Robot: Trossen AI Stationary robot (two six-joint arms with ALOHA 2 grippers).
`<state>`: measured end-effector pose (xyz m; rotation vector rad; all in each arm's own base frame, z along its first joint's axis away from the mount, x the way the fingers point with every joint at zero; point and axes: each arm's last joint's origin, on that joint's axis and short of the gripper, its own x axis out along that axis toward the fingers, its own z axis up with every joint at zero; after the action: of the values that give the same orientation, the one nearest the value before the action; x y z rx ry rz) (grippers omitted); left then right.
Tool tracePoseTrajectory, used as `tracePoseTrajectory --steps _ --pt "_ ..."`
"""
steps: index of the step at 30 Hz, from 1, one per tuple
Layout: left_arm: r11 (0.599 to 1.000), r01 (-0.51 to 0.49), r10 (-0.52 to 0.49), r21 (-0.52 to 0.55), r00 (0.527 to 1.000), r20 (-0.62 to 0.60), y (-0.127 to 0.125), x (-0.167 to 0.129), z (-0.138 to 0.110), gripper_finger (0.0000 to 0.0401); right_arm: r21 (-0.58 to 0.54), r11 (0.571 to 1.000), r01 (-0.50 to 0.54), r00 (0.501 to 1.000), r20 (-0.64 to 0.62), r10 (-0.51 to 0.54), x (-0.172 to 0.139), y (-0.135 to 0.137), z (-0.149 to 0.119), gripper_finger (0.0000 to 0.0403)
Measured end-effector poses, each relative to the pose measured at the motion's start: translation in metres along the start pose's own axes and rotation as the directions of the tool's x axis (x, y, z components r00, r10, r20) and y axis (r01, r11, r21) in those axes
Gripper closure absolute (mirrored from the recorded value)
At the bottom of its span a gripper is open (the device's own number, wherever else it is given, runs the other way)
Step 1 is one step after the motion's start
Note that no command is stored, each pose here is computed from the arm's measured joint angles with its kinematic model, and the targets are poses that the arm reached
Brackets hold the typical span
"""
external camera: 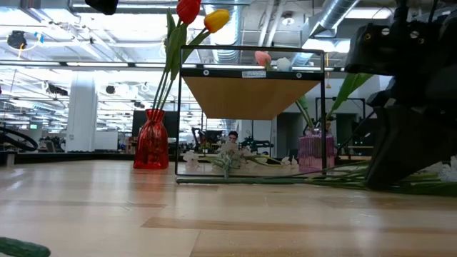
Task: Pick and place flowers into a vace then onto a shelf
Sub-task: Put the right white flowers into the red flower vase
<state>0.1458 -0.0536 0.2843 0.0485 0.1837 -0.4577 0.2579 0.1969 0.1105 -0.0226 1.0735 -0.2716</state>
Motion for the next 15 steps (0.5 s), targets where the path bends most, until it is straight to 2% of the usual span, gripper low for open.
tracePoseTrajectory --steps 15 --pt "1.000 0.000 0.000 -0.015 1.000 -0.001 0.000 0.000 0.000 0.0163 -0.098 0.994 -0.046 0.999 0.023 0.048 -0.042 0.034 0.017 0.0402"
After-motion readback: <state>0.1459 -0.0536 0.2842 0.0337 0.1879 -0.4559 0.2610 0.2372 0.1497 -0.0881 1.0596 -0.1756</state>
